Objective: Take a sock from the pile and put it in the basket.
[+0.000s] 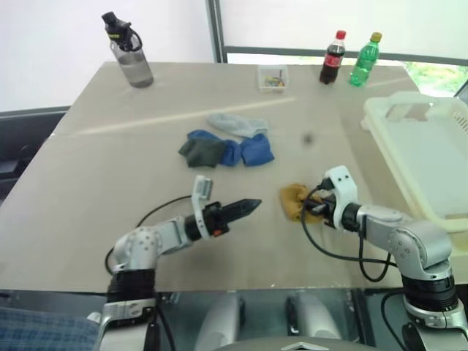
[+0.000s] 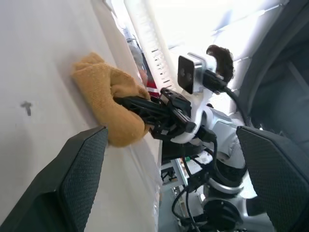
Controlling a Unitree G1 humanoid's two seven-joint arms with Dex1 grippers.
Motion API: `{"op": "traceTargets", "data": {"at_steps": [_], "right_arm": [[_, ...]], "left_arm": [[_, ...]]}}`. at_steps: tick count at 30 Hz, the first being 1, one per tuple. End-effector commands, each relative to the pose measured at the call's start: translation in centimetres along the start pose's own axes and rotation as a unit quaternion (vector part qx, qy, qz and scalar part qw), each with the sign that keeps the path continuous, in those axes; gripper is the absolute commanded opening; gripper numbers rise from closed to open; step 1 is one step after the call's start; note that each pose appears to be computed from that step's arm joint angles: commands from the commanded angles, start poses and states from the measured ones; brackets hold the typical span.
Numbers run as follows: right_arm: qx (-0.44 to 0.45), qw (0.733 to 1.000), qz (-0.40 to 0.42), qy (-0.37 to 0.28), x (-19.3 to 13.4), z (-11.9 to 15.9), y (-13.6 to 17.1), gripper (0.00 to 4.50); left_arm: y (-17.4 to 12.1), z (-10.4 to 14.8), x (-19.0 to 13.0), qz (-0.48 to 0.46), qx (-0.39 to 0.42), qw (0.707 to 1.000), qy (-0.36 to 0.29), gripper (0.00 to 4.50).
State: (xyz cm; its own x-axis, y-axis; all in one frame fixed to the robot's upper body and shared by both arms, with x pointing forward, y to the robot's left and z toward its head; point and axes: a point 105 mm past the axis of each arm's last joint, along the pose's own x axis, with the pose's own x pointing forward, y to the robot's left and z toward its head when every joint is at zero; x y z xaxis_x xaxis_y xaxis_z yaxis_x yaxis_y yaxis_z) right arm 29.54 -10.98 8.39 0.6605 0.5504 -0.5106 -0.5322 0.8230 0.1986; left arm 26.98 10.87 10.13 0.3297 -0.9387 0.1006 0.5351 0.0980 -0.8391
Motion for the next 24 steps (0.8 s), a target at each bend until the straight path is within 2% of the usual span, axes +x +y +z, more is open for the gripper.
{"op": "traceTargets", "data": {"at_steps": [1,4,9,15,20,22,24], "right_arm": [[0.040,0.997,0.030,0.065,0.9,-3.2,0.9,0.01],[0.060,0.996,0.049,0.037,0.9,-2.1,1.2,0.01],[0.054,0.993,0.032,-0.101,-0.3,3.3,-0.5,0.01],[0.002,0.970,-0.022,-0.243,-3.6,8.8,-3.6,0.01],[-0.064,0.924,-0.147,-0.346,-7.8,13.4,-7.6,0.01],[-0.105,0.901,-0.211,-0.364,-9.5,14.6,-9.3,0.01],[-0.167,0.866,-0.301,-0.362,-11.5,15.5,-11.7,0.01]], "left_arm": [[-1.6,0.2,-1.1,-0.019,0.017,1.000,0.009,4.50],[-2.1,0.3,-1.8,-0.017,0.035,0.999,0.015,4.50],[-1.8,-0.9,-3.3,0.029,0.148,0.983,0.102,4.50],[-1.6,-0.4,-3.6,0.036,0.191,0.974,0.115,4.50],[-0.8,0.0,-3.5,0.050,0.207,0.971,0.111,4.50],[-0.6,0.4,-3.4,0.055,0.213,0.969,0.108,4.50],[-0.5,0.9,-3.3,0.059,0.220,0.969,0.098,4.50]]}}
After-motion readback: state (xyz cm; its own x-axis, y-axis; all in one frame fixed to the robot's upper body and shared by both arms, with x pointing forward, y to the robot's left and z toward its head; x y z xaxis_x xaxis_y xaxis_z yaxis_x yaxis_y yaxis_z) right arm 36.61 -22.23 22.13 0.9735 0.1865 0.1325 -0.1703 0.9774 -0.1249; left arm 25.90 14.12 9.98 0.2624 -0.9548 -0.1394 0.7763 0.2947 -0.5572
